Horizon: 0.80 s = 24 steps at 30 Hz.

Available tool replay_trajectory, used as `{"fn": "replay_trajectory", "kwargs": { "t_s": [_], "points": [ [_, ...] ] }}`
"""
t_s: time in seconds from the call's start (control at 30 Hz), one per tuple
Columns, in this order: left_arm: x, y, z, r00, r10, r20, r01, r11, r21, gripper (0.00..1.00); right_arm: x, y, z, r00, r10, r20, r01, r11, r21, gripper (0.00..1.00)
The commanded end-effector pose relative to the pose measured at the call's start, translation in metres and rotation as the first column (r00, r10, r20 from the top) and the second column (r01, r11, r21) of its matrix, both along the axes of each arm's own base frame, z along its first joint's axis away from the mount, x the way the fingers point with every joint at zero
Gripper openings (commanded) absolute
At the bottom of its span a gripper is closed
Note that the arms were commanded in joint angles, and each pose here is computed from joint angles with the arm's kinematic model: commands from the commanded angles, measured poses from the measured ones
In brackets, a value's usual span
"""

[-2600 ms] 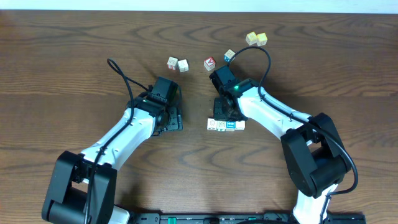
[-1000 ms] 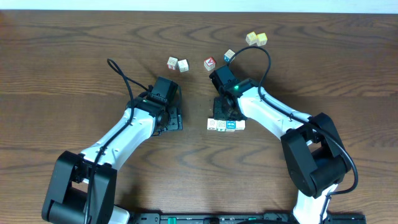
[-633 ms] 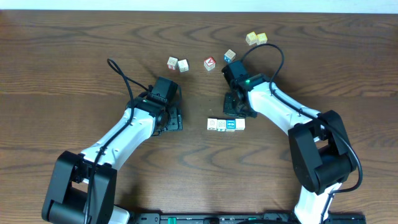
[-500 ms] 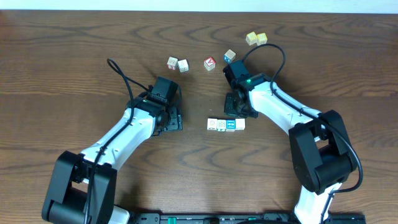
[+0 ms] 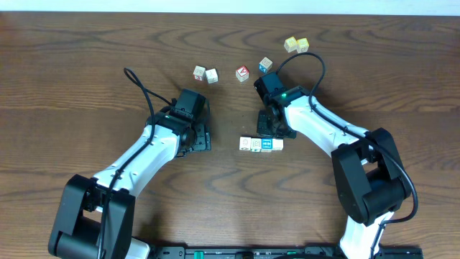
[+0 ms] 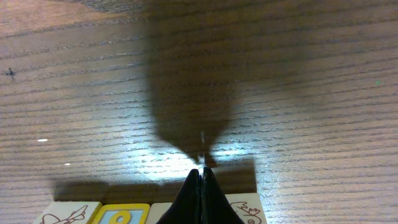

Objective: Lift 4 blocks

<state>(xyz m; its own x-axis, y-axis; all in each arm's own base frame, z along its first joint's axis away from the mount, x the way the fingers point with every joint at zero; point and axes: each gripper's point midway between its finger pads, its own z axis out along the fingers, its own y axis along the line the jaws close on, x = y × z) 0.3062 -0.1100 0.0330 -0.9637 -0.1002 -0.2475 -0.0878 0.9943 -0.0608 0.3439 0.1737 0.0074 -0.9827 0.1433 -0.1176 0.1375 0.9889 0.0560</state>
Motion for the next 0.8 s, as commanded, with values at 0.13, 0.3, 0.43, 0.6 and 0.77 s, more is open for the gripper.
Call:
{"fn": "replay_trajectory", "kwargs": {
  "t_s": [0.13,0.3,0.43,0.6,0.77],
  "points": [
    [-0.0025,0.0041,-0.0027,1.000,0.018,-0.007,-0.018,1.000,0.013,0.80,0.0014,0.0040,0.0011,1.000,0.008,0.003,-0.008,1.000,0.004,0.01],
    [-0.0024,0.0041,-0.0027,1.000,0.018,-0.006,-0.018,1.000,0.013,0.80,0.0009,0.0050,0.0011,1.000,0.009,0.002,-0.009,1.000,0.007,0.01],
    [-0.0025,0.0041,-0.0027,1.000,0.018,-0.007,-0.018,1.000,0.013,0.80,0.0003,0.0048,0.0010,1.000,0.010,-0.001,-0.010,1.000,0.005,0.01],
    [-0.0024,0.0041,-0.0027,1.000,0.018,-0.006,-0.018,1.000,0.013,0.79,-0.0003,0.0053,0.0009,1.000,0.010,-0.003,-0.010,1.000,0.008,0.01],
    [-0.0025,0.0041,-0.0027,1.000,0.017,-0.007,-0.017,1.000,0.013,0.79,-0.0012,0.0072,0.0009,1.000,0.012,-0.009,-0.012,1.000,0.019,0.01]
  ]
}}
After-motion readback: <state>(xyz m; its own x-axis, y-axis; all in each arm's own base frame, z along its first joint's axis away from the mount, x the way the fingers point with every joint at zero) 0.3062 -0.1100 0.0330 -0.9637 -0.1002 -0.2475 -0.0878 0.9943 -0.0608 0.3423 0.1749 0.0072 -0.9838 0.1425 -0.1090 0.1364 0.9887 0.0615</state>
